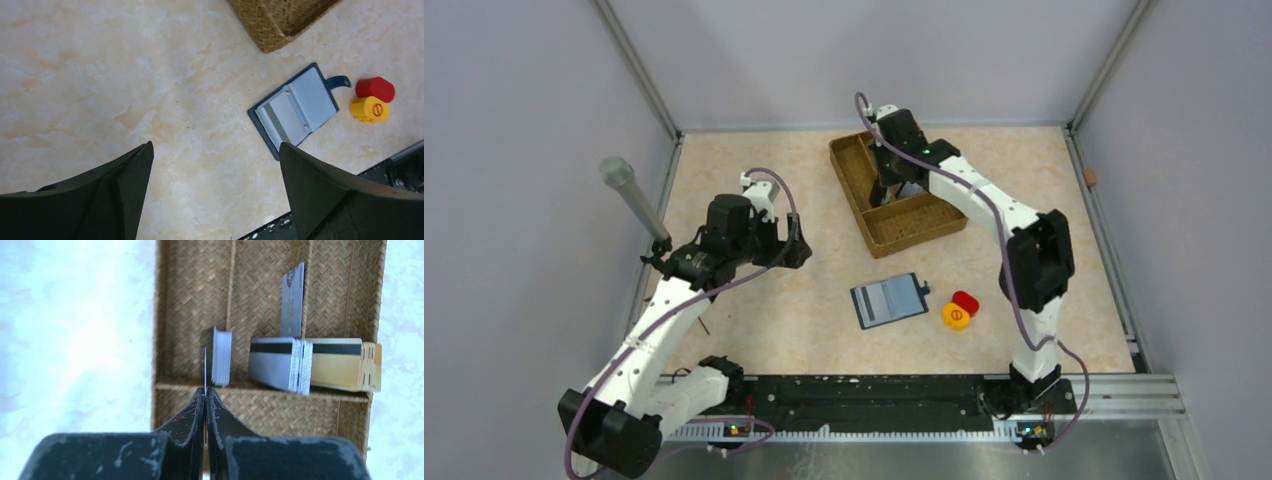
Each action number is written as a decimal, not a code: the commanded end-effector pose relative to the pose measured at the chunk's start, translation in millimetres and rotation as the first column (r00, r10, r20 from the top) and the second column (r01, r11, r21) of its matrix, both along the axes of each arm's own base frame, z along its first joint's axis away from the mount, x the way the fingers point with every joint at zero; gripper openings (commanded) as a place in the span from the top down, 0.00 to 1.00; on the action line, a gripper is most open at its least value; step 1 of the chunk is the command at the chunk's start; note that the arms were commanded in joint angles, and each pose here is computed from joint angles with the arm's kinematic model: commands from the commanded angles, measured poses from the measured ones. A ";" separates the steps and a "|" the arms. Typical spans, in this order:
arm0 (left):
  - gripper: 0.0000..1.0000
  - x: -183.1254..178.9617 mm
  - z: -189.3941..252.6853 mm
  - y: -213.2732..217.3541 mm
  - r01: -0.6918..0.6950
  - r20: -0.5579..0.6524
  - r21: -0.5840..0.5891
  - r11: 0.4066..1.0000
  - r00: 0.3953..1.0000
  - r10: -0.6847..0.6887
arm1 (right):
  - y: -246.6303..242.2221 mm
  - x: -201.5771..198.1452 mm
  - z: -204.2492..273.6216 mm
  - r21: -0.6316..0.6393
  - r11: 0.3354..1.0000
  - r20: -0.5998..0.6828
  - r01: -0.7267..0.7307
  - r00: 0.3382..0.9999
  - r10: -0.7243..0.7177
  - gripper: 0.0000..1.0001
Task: Put the credit cards into the card holder
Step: Pick up the credit card from the storage box, then insert the credit card into the card holder.
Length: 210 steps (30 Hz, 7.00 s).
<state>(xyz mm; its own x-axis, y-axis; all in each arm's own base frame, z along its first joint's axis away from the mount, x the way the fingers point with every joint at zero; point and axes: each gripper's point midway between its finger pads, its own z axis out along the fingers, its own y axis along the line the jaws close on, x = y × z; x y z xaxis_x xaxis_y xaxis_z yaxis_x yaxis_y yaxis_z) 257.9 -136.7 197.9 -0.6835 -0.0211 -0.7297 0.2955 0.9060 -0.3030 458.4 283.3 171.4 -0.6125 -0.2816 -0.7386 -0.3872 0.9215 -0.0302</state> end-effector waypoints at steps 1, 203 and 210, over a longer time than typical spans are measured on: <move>0.01 -3.8 27.3 -20.9 0.112 0.101 -0.105 0.988 0.990 -0.102 | 2.9 -34.6 85.5 0.197 0.976 0.106 -0.094 0.992 0.074 1.00; 0.79 -37.0 -174.6 -224.0 -0.121 -0.388 -0.480 0.869 0.917 -0.086 | -118.9 -216.5 -140.1 -0.107 0.940 -0.231 0.323 0.912 -0.339 1.00; 0.62 -33.6 -162.8 -220.2 -0.079 -0.334 -0.378 0.923 0.941 -0.056 | -122.2 -216.9 -137.3 -0.108 0.936 -0.221 0.334 0.910 -0.350 1.00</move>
<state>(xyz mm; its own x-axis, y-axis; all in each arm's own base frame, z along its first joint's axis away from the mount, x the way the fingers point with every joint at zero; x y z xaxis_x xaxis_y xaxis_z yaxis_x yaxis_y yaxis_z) 223.5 -368.0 36.1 -0.8969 -0.3139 -0.3117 0.0636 0.6057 -0.7931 240.3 156.8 22.0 -0.8493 -0.0808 -0.5217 -0.0595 0.9966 -0.0574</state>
